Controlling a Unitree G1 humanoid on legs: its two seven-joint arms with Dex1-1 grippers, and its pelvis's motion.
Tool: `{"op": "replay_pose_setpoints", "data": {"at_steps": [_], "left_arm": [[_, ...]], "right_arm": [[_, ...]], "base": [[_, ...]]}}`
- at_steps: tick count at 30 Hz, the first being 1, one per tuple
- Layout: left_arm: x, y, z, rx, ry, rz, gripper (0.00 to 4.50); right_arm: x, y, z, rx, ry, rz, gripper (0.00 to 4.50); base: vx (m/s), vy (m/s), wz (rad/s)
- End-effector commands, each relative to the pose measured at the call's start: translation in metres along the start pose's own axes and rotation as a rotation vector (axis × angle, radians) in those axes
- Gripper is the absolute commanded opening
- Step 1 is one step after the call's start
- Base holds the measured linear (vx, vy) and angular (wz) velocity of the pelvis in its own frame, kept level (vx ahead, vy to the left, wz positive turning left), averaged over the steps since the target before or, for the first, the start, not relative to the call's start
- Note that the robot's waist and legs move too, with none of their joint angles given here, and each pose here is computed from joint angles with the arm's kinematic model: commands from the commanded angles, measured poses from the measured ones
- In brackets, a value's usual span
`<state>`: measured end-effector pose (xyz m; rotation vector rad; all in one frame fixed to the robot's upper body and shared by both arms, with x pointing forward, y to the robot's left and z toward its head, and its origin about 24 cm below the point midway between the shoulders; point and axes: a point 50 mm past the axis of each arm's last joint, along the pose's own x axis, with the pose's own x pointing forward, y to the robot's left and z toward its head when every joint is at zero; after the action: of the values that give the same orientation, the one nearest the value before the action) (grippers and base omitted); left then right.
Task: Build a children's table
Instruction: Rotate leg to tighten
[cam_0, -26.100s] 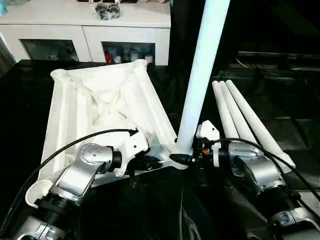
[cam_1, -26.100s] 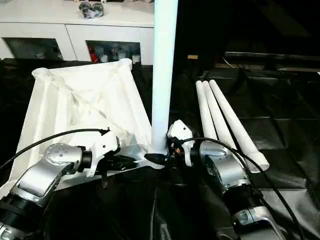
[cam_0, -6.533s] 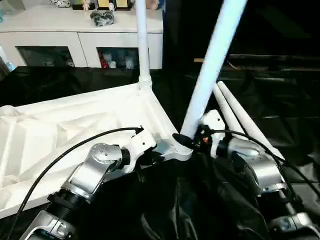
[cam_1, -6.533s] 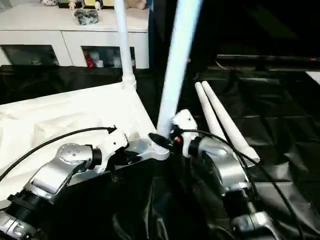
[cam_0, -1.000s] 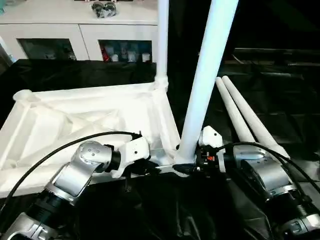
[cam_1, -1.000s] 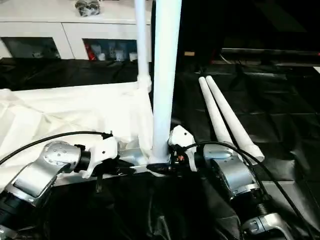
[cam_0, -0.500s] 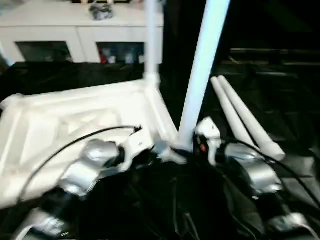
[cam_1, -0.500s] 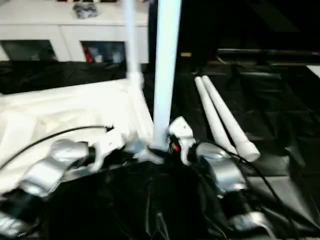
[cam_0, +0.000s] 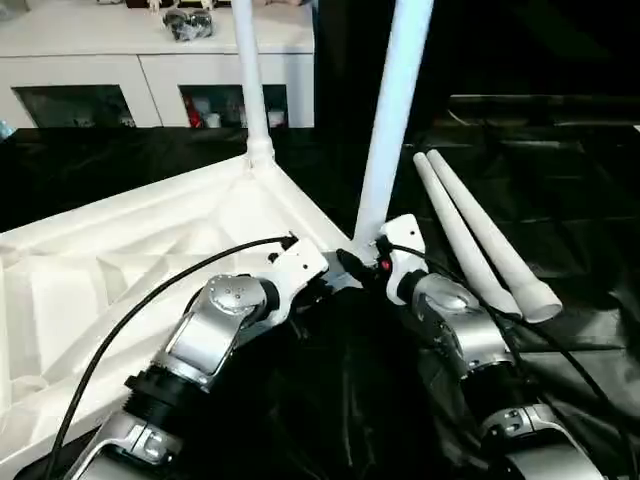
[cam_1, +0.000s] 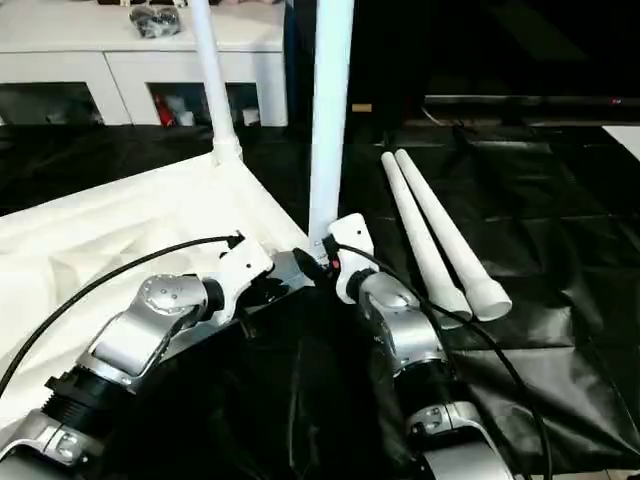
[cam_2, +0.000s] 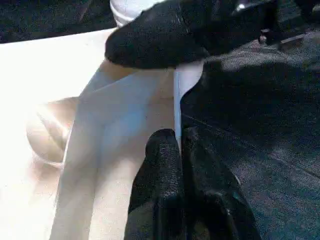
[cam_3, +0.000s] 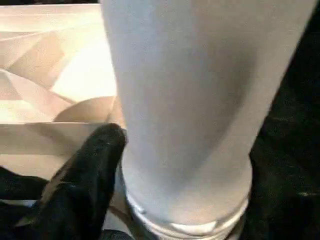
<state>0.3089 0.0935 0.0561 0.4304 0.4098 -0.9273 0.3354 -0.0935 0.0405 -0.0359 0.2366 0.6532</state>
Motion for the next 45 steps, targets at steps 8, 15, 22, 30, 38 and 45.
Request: {"op": "replay_pose_setpoints", "data": {"at_steps": [8, 15, 22, 30, 38, 45], "left_arm": [[-0.014, -0.011, 0.010, 0.082, -0.099, -0.196, 0.00], [-0.030, -0.019, 0.000, 0.095, -0.112, -0.396, 0.00], [-0.040, -0.013, -0.010, 0.130, -0.063, -0.468, 0.00], [-0.043, -0.009, -0.013, 0.138, -0.045, -0.485, 0.00], [-0.038, -0.009, -0.012, 0.121, -0.065, -0.433, 0.00], [-0.015, 0.000, 0.005, 0.058, -0.083, -0.174, 0.00]], "right_arm": [[-0.025, 0.016, -0.002, -0.139, 0.022, 0.432, 3.94], [-0.047, 0.007, -0.001, -0.181, 0.066, 0.580, 3.94], [-0.066, 0.005, -0.002, -0.232, 0.146, 0.726, 3.62], [-0.071, 0.007, -0.005, -0.252, 0.186, 0.773, 3.13], [-0.067, 0.015, -0.008, -0.202, 0.165, 0.759, 2.72], [-0.029, 0.013, -0.017, -0.084, 0.129, 0.352, 2.69]], "base": [[0.000, 0.000, 0.00], [0.000, 0.000, 0.00], [0.000, 0.000, 0.00], [0.000, 0.000, 0.00], [0.000, 0.000, 0.00], [0.000, 0.000, 0.00]]}}
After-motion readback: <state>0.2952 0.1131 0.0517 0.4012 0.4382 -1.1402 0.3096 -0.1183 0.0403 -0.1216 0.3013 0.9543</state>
